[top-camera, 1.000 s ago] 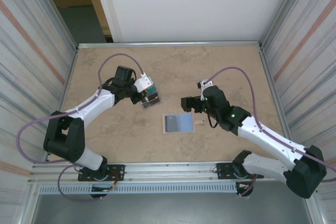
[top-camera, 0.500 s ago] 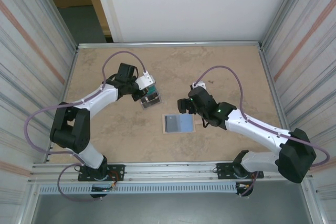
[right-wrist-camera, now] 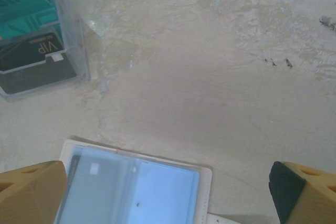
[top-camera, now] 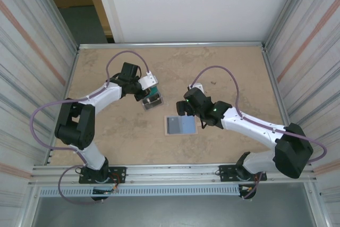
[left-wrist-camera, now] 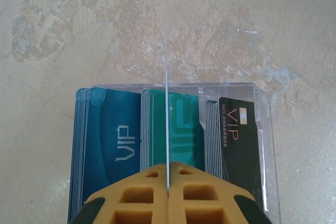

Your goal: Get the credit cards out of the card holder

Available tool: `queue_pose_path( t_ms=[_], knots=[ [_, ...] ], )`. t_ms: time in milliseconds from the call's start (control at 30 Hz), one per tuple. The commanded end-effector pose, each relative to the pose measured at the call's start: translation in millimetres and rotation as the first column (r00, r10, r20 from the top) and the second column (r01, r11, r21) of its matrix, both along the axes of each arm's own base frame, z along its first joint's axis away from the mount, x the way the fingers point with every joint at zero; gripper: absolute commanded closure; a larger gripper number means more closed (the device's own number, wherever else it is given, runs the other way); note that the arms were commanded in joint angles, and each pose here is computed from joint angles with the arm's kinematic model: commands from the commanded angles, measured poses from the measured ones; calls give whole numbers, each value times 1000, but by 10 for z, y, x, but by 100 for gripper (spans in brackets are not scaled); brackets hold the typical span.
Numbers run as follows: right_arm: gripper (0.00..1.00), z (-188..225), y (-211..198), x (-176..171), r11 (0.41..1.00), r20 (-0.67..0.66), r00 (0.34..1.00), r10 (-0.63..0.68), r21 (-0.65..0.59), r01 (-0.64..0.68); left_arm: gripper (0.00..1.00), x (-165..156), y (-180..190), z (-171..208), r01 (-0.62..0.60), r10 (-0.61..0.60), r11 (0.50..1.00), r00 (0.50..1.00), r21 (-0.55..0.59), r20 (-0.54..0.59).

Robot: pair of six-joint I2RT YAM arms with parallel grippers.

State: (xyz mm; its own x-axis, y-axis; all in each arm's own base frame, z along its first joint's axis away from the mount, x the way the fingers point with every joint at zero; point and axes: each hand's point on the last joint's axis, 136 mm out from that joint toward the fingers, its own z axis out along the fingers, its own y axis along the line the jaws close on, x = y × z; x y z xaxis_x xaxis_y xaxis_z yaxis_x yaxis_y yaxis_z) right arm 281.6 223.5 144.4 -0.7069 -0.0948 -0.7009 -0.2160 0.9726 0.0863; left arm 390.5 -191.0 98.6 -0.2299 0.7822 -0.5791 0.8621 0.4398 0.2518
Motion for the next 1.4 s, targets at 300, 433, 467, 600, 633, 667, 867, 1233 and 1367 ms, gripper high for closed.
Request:
queue_pose_path(
  t_ms=[300, 433, 467, 600, 633, 667, 867, 1233, 1367],
  knots=[
    [1, -44, 158, -31, 999, -56, 998, 31, -24, -32, 78, 53, 13, 9, -26, 25, 1000, 999, -14, -39],
    [1, -89, 225, -75, 998, -80, 996, 47, -28, -50, 77, 44, 38, 149, -39, 39, 999, 999, -20, -8],
    [1, -98, 241, -85, 998, -86, 995, 49, -26, -52, 77, 46, 47, 190, -46, 46, 999, 999, -22, 2],
    [1, -155, 336, -170, 997, -127, 989, 70, -4, -71, 75, 108, 181, 374, -135, 135, 991, 988, -14, 81],
    [0, -171, 367, -193, 997, -137, 988, 76, 7, -75, 75, 144, 245, 426, -178, 179, 984, 978, -13, 110],
    [2, -186, 381, -207, 997, -147, 986, 77, 13, -76, 75, 161, 297, 474, -213, 214, 977, 968, -16, 132],
    [10, -339, 474, -338, 997, -211, 974, 79, 35, -74, 55, 120, 584, 821, -411, 427, 904, 876, -114, 223],
    [29, -680, 704, -506, 991, -305, 943, 130, 17, -131, 1, -432, 892, 1369, -525, 686, 675, 705, -519, 179],
    [30, -790, 781, -563, 988, -329, 932, 149, 3, -157, 1, -581, 1003, 1425, -541, 732, 610, 664, -578, 151]
  ],
)
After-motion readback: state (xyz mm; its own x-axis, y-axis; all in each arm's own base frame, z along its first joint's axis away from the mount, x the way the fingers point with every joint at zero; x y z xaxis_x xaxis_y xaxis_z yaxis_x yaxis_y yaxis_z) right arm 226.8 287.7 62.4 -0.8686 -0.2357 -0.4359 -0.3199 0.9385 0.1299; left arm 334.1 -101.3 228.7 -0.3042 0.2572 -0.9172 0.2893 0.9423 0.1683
